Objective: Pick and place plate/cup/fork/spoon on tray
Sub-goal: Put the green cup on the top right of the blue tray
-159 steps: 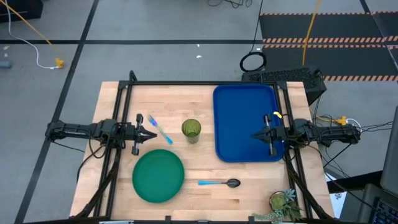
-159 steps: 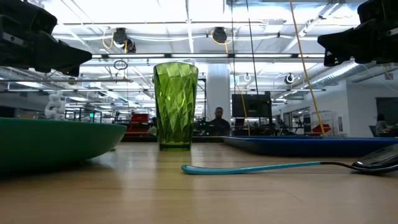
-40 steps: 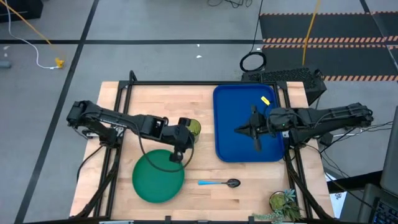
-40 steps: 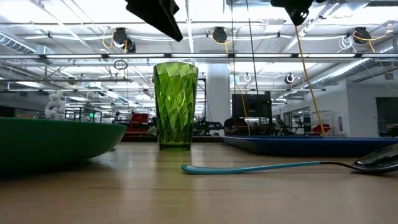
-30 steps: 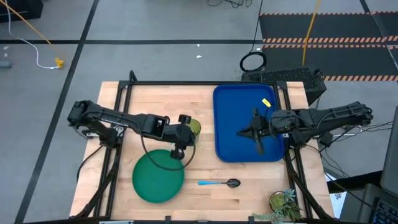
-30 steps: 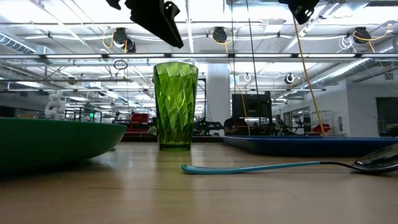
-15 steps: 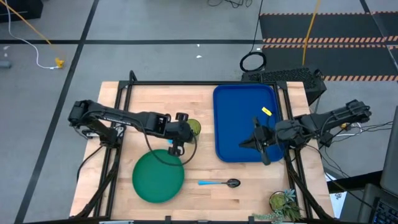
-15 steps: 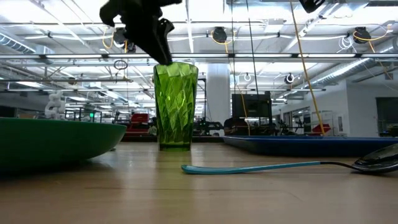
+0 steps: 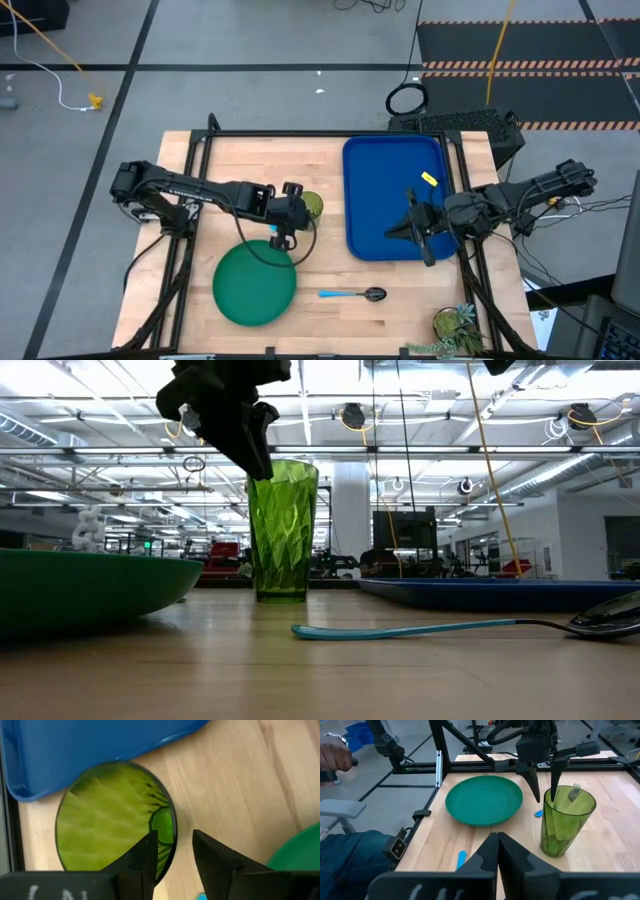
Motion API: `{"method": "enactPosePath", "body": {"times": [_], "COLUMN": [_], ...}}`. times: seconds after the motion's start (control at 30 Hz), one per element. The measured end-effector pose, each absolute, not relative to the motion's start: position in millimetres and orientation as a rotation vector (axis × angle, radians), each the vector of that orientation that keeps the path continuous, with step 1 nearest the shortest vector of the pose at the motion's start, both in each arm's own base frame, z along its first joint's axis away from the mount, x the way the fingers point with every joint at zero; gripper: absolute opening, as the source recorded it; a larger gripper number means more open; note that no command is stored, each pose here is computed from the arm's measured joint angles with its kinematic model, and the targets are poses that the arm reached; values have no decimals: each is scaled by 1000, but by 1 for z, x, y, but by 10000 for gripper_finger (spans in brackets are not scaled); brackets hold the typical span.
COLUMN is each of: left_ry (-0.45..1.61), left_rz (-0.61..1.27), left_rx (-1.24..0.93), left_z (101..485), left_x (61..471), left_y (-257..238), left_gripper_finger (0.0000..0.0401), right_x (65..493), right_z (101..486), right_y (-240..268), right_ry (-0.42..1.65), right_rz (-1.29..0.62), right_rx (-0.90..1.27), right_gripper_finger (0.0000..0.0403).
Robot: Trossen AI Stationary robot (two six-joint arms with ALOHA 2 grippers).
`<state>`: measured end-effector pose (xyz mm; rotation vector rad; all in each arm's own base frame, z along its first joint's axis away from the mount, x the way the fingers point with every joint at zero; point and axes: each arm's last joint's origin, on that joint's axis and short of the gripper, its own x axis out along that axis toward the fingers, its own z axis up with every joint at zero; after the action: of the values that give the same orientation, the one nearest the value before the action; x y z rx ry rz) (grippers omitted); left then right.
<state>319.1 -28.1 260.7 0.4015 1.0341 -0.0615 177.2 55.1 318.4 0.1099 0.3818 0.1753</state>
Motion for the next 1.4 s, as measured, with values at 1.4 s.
{"method": "enactPosePath", "body": {"times": [1.4], "left_ry": [683], "left_rz": [-6], "left_rx": [659], "left_z": [376], "left_x": [341], "left_y": [14], "left_gripper_finger": [11], "right_x": [172], "right_z": [305], "right_y": [53], "right_ry": [518], "right_rz": [160], "right_rx": [58], "right_gripper_finger": [0]}}
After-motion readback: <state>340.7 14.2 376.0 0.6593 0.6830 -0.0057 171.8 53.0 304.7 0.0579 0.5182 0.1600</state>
